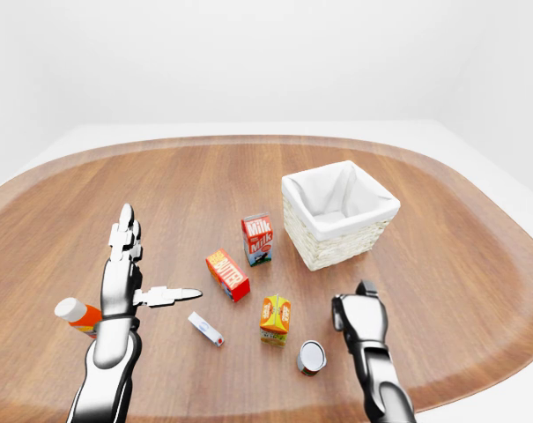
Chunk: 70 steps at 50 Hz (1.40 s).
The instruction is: Pick up the alphabet soup and the tomato sauce, and put them in the basket.
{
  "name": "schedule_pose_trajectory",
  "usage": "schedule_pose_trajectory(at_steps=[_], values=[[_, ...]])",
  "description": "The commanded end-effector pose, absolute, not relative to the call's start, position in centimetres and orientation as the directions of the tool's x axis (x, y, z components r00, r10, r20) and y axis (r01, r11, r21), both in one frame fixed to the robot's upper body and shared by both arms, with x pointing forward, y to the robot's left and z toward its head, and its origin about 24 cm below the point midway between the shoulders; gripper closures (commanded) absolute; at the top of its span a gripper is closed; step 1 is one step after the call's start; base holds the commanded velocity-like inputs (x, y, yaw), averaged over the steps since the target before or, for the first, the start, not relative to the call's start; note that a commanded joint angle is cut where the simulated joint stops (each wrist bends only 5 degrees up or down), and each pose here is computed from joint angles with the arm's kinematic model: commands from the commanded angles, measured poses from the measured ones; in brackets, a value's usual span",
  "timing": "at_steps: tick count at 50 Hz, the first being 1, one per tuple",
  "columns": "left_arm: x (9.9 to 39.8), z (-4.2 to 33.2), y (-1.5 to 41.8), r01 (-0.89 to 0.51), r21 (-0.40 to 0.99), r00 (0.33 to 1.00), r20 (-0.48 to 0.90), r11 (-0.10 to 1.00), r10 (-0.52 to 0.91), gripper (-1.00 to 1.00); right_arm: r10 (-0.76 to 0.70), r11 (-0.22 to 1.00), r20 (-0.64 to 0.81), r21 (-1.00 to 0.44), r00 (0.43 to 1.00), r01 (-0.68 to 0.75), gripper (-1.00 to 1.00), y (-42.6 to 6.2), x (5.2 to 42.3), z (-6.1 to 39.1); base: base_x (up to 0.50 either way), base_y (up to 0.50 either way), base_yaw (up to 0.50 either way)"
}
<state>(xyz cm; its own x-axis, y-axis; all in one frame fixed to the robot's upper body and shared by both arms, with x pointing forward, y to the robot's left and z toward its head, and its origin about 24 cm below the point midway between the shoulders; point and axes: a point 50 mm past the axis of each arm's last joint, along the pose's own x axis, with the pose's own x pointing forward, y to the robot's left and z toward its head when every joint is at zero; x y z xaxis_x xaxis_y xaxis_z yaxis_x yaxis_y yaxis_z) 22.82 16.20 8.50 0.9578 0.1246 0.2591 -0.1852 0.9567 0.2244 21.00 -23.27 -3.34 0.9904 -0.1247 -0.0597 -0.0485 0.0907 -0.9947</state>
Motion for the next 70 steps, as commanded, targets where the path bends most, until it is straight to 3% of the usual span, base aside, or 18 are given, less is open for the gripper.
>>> schedule_pose_trajectory(at_steps=[1,39,70], values=[[22.8,8.6,16.3,-0.19,0.222,0.956,0.262,0.956,0.129,-1.0,-0.159,0.147,0.01,-0.989,0.987,0.034,1.0,-23.5,20.9,-1.0,0.0,0.0,0.0],[22.8,8.6,16.3,-0.191,0.222,0.956,0.263,0.956,0.13,-1.0,-0.253,0.38,0.234,-0.869,0.939,0.318,1.0,-23.4,20.7,6.5,0.0,0.0,0.0],[22.9,8.7,16.3,-0.187,0.214,0.955,0.267,0.959,0.127,-1.0,-0.11,0.497,0.401,-0.77,0.909,0.4,1.0,-21.1,22.6,12.9,0.0,0.0,0.0]])
